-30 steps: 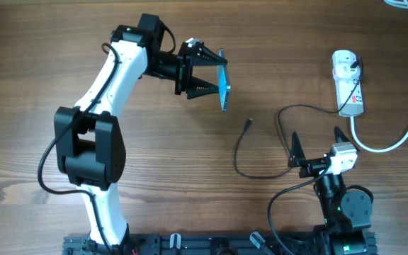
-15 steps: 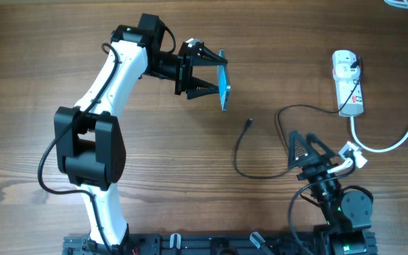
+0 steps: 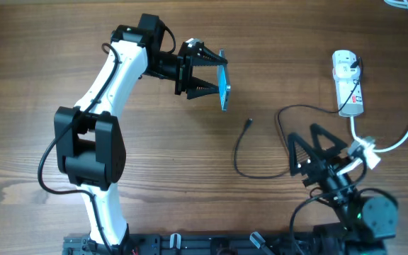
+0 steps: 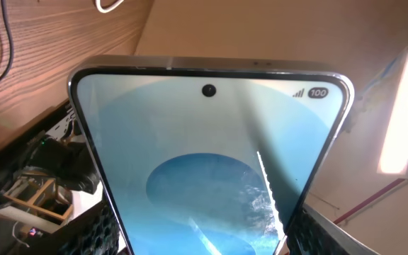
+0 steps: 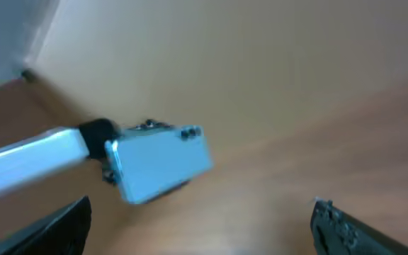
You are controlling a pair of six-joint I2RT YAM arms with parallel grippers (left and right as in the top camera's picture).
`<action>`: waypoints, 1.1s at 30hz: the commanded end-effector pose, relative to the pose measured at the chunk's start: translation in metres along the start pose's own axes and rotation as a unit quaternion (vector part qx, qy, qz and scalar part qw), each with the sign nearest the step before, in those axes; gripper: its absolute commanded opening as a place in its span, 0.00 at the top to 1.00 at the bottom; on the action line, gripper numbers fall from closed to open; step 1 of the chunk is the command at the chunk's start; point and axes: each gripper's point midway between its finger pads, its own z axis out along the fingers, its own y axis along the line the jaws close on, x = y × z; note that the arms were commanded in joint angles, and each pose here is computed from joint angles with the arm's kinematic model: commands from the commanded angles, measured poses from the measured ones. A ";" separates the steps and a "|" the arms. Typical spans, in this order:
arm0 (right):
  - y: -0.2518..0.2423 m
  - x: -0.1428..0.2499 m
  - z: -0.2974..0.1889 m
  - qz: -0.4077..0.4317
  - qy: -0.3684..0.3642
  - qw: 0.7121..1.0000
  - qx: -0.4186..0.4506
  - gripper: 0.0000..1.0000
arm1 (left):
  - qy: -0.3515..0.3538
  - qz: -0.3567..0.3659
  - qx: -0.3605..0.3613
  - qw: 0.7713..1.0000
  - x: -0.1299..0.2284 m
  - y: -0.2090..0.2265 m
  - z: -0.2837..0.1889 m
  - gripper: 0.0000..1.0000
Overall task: Plug charger to phone and switch on socket
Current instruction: 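Raise the right arm and move it toward the phone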
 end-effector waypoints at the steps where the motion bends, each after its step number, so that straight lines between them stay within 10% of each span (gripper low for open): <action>1: -0.006 -0.036 0.004 -0.079 0.009 0.992 0.096 0.00 | 0.010 0.025 0.026 0.999 0.014 -0.023 -0.004 0.31; 19: -0.079 0.044 0.010 -0.042 0.320 0.905 0.276 0.00 | 0.009 0.009 0.027 1.000 0.013 -0.023 -0.005 0.33; 33: -0.089 0.059 0.012 -0.029 0.352 0.891 0.285 0.00 | -0.004 0.008 0.034 0.999 0.009 -0.025 -0.017 0.33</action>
